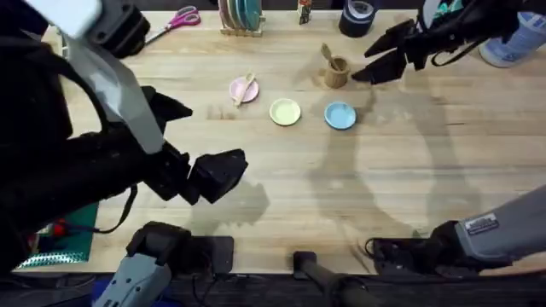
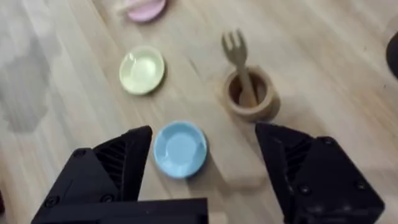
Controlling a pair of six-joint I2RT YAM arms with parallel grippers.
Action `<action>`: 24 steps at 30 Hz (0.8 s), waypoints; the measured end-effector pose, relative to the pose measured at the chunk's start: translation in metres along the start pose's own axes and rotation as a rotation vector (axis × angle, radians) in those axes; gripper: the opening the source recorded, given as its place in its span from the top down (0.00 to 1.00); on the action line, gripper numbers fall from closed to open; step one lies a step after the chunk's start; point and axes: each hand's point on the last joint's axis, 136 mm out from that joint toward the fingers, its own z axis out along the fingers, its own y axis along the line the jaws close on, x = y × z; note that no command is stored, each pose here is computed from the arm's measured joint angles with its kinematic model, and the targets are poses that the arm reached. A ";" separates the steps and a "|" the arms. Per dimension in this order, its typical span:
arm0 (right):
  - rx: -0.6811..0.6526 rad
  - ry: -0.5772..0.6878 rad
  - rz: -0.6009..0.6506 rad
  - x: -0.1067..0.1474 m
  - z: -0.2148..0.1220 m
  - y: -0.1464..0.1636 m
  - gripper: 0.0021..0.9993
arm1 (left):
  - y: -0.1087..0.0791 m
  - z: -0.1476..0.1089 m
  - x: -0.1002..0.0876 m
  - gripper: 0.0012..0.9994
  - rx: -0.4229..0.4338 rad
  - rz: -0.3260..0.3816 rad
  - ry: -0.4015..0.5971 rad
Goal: Pick up a utensil and set it on the pink plate, then put the other utensil in the container.
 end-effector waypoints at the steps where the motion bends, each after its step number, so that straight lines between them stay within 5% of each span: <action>1: 0.012 0.030 -0.005 0.001 -0.001 0.004 0.00 | 0.000 0.000 0.000 0.01 0.000 0.000 0.000; 12: 0.093 0.141 -0.017 -0.004 -0.019 0.034 0.00 | 0.000 0.000 0.000 0.01 0.000 0.000 0.000; 24: 0.330 0.149 0.210 -0.018 -0.066 0.058 0.00 | 0.000 0.000 0.000 0.00 0.000 0.000 0.000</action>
